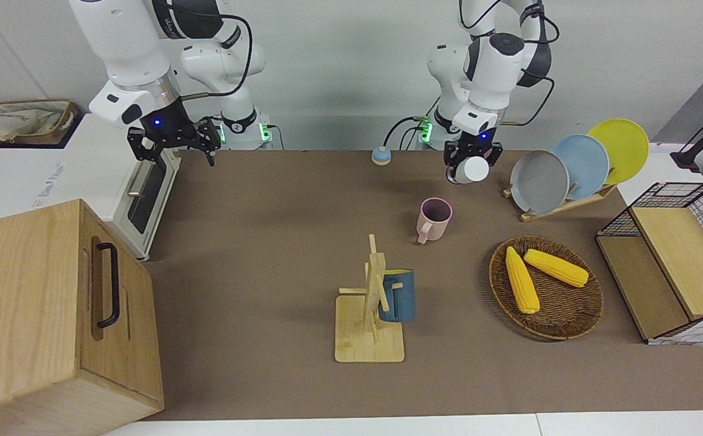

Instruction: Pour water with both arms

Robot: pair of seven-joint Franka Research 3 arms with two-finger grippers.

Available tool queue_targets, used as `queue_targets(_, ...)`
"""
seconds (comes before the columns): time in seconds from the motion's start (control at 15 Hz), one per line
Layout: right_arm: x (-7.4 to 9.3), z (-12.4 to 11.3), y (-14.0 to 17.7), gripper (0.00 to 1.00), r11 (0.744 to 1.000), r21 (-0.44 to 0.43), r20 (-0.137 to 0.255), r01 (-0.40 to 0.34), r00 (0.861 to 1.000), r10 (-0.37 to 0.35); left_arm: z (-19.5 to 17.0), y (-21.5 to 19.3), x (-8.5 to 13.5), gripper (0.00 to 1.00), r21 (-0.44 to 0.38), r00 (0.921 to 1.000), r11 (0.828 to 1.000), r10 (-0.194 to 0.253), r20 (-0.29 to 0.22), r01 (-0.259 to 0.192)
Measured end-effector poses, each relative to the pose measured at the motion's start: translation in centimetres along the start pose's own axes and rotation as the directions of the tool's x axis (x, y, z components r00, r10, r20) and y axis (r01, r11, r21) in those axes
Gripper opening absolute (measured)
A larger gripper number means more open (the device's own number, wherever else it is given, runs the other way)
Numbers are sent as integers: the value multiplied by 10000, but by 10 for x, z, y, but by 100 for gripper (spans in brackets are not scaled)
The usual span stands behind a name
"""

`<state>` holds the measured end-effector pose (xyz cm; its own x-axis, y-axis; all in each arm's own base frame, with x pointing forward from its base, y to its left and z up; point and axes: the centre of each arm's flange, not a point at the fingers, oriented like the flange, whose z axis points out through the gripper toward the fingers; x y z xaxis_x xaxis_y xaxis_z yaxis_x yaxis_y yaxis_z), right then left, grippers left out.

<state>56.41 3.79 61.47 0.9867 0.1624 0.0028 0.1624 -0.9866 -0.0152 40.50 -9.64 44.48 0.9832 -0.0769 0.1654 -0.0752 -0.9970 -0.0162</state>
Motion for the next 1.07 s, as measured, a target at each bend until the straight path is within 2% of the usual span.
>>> queue_targets(0.2,0,0,0,99,10000,0,0,0,10000,0,-15,-44,11,63,919,9960,9949,-346,-823,422)
queue_targets(0.27,0,0,0,99,10000,0,0,0,10000,0,-25,-57,16,63,1038,9914,9925,-526,-1195,652)
queue_targets(0.33,0,0,0,99,10000,0,0,0,10000,0,-37,-69,23,63,1065,9833,9899,-746,-1662,931)
queue_targets(0.53,0,0,0,99,10000,0,0,0,10000,0,-83,-110,42,63,883,9452,9792,-1502,-2898,1827)
queue_targets(0.73,0,0,0,99,10000,0,0,0,10000,0,-137,-155,55,63,615,8967,9659,-2085,-3906,2514)
queue_targets(0.93,0,0,0,99,10000,0,0,0,10000,0,-171,-188,62,63,510,8630,9570,-2337,-4480,2856)
queue_targets(1.07,0,0,0,99,10000,0,0,0,10000,0,-188,-207,69,63,528,8477,9536,-2371,-4746,2963)
